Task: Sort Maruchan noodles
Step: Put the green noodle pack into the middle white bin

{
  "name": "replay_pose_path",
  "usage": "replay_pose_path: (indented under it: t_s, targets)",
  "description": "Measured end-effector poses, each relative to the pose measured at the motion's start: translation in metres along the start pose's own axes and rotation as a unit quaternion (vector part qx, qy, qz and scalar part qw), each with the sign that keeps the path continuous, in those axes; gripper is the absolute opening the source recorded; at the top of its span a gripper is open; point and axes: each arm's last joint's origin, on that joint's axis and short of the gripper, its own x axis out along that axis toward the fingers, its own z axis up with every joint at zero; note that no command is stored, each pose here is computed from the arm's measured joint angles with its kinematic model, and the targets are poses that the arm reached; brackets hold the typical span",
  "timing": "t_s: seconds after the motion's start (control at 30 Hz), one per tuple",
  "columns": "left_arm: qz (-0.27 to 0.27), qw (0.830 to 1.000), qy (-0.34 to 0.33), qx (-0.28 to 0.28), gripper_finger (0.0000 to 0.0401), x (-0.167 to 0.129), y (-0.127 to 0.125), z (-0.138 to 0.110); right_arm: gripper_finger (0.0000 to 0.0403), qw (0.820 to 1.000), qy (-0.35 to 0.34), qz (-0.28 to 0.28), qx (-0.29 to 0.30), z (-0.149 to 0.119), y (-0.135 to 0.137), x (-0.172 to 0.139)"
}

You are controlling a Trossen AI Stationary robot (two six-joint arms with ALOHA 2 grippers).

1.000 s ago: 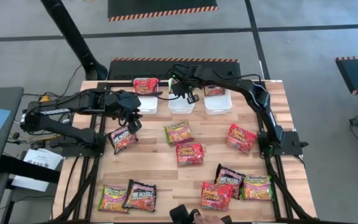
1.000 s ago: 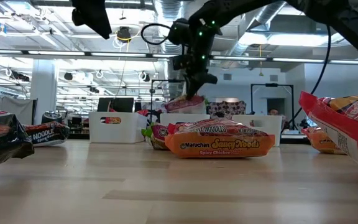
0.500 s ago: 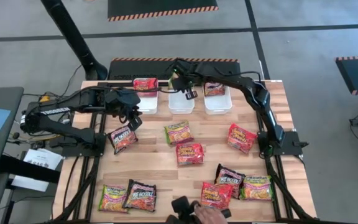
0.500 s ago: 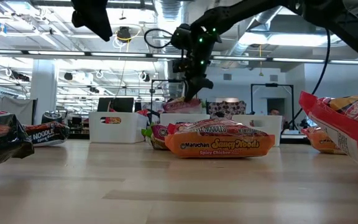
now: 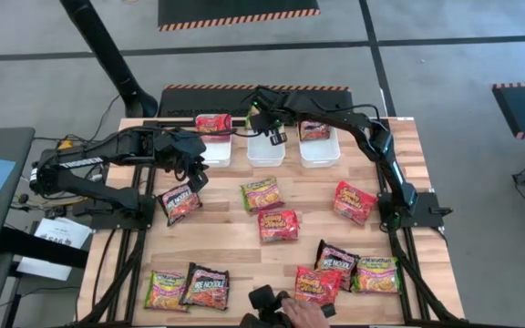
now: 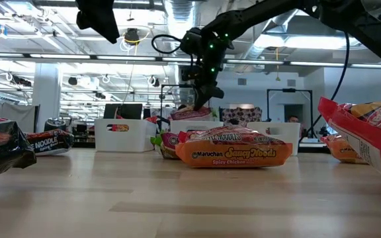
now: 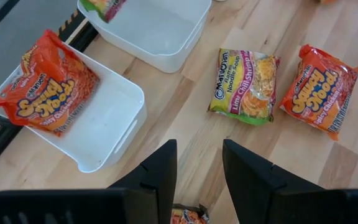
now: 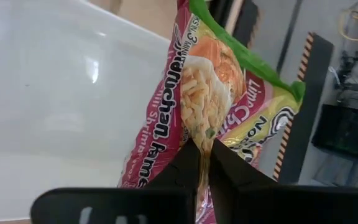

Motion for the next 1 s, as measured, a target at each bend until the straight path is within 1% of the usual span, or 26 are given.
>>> replay_pose_path:
  t_s: [0.13,0.57,0.73,0.9,1.0]
  targets:
    - [0.000,1.000,0.000,0.000,0.0116,0.000,0.000,0.000,0.0053,1.000,0.007,0.007,-0.001,-0.001,0.002,0.000]
    - [0.000,1.000,0.000,0.000,0.0116,0.000,0.000,0.000,0.0110,1.000,0.016,0.008,0.014,-0.006,-0.001,0.001]
    - [0.000,1.000,0.000,0.000,0.0116,0.000,0.000,0.000,0.0138,0.999,0.016,0.009,0.044,-0.006,0.000,0.001]
    - [0.000,1.000,0.000,0.000,0.0116,0.000,0.000,0.000,0.0165,0.998,0.031,0.026,0.053,-0.008,0.004,0.000]
    - [0.000,1.000,0.000,0.000,0.0116,0.000,0.000,0.000,0.0173,0.997,0.041,0.037,0.059,-0.010,0.006,0.000]
